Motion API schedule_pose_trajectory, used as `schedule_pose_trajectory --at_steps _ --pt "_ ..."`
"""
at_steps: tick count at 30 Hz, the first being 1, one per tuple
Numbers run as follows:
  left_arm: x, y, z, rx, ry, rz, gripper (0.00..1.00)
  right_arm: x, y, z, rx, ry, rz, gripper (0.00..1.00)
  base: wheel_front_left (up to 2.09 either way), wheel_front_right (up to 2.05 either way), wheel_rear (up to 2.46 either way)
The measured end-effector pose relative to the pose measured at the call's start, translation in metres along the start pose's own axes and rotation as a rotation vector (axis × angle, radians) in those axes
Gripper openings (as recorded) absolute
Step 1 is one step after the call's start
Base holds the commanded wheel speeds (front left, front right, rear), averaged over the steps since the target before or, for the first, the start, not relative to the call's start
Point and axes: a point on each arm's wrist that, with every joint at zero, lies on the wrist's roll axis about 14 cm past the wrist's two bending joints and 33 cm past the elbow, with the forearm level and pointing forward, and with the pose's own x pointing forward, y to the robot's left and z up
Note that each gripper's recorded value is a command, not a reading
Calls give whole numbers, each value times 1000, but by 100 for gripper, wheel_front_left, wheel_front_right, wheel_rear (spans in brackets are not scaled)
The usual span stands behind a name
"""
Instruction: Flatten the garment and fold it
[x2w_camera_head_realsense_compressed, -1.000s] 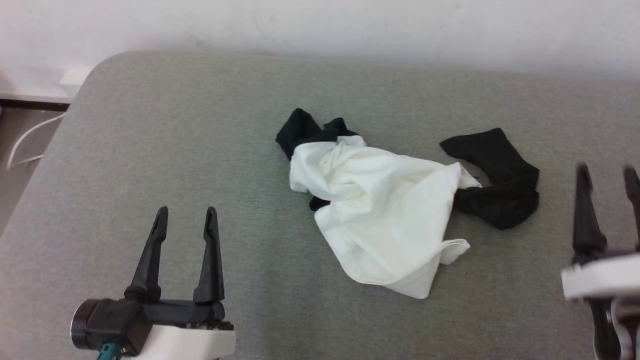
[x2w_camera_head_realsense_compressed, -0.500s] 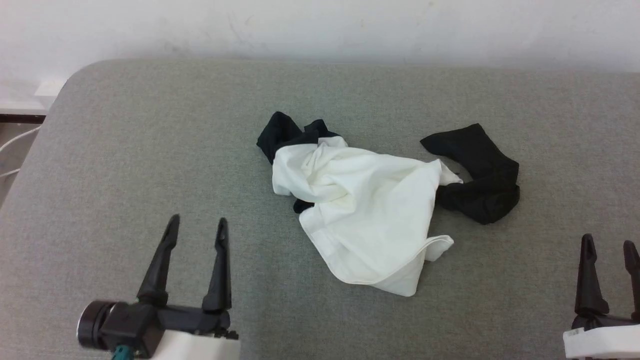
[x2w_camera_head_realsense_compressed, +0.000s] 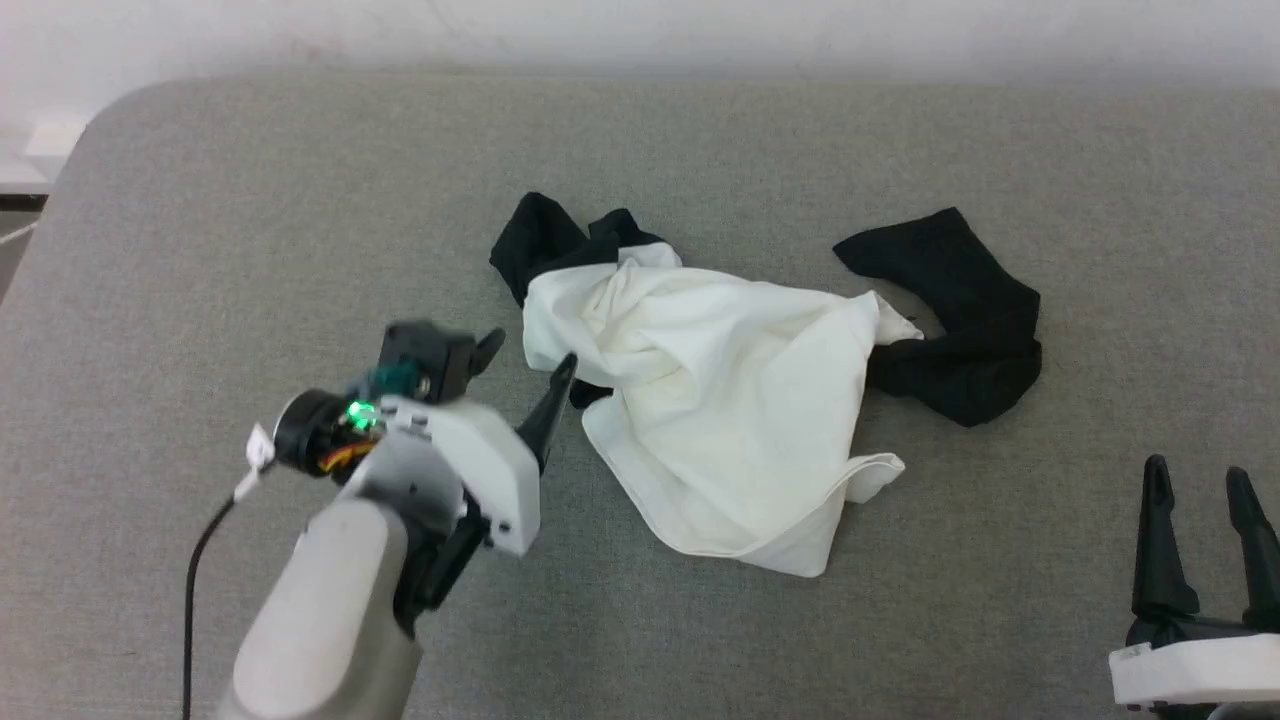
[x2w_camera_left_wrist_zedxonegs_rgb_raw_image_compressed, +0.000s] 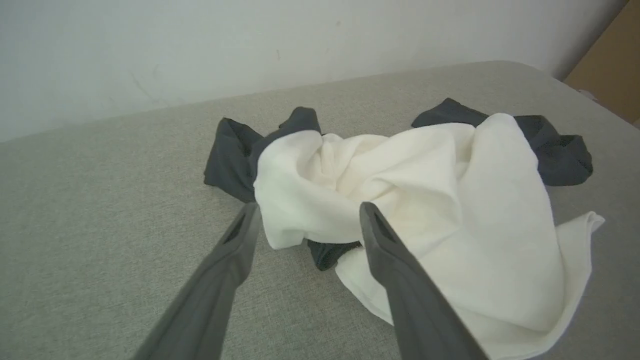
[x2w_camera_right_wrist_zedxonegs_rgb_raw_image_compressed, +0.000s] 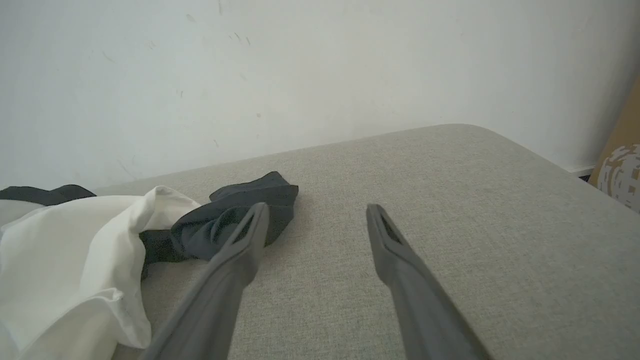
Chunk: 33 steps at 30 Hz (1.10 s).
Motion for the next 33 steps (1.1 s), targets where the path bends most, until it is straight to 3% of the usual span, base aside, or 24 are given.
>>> schedule_pose_trajectory --at_steps 4,15,16,17,23,27,30,33 --pt "26 -4 -6 -97 116 -34 100 5 1 -6 1 15 1 100 0 0 0" --pt "59 0 -64 -80 405 -33 100 11 -6 -15 -19 38 -20 100 0 0 0" --pt "61 -1 -67 -82 409 -34 78 11 -7 -16 -21 39 -22 100 0 0 0" --pt "63 -2 -69 -79 407 -38 0 11 -8 -16 -23 40 -25 100 0 0 0" --pt "72 -12 -67 -110 325 -56 0 11 -13 -17 -30 44 -41 100 0 0 0" --pt "73 -7 -30 -132 158 -45 0 10 -9 -16 -24 42 -27 100 0 0 0" --pt "64 8 12 -168 -26 39 0 9 -4 -15 -20 39 -13 100 0 0 0" --pt "36 19 10 -239 -83 127 0 6 3 -17 -15 46 8 100 0 0 0"
